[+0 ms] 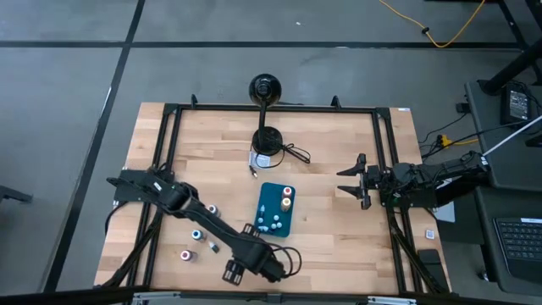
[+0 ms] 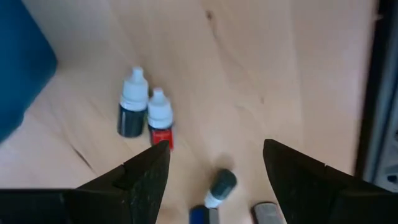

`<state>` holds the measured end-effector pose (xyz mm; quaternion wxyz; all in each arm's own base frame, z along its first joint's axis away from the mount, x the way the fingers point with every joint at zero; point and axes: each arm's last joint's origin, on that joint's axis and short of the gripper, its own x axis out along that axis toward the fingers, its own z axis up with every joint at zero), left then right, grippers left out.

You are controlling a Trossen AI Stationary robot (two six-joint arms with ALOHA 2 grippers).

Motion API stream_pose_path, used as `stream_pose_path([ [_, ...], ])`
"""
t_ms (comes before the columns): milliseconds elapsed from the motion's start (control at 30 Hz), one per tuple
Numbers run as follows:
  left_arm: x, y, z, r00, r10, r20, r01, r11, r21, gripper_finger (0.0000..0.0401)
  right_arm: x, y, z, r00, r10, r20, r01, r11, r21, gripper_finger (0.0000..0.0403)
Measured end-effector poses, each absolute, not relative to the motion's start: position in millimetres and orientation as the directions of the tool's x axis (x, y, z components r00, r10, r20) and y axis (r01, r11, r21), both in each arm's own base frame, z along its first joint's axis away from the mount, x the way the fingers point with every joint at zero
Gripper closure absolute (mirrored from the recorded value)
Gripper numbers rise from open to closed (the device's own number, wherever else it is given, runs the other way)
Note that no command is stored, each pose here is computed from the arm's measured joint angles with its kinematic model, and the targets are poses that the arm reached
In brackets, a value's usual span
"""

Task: Pick & Place food coloring
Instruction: Put the red small food coloring bottle into the bin

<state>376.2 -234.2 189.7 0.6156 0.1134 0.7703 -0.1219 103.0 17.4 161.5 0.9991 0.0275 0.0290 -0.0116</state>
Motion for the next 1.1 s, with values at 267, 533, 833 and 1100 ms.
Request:
stream_pose_path([
  [267,386.9,-238.6,170.8,-0.221,0.079,-0.972,0.387,0.922,-0.013,0.0148,103.0,17.4,161.4,0.998,-0.022,-0.059,0.025,0.998,0.054,0.0179],
  [533,388.2,-241.0,170.3,-0.169,0.123,-0.978,0.407,0.912,0.044,0.0148,103.0,17.4,161.5,0.998,-0.022,-0.059,0.025,0.998,0.054,0.0179],
  [833,385.3,-243.8,167.5,-0.167,0.142,-0.976,0.412,0.909,0.062,0.0148,103.0,17.4,161.5,0.998,-0.022,-0.059,0.025,0.998,0.054,0.0179],
  [1100,379.7,-241.4,154.9,-0.2,0.193,-0.961,0.443,0.892,0.087,0.0148,103.0,17.4,161.5,0.998,-0.022,-0.058,0.025,0.998,0.054,0.0179],
])
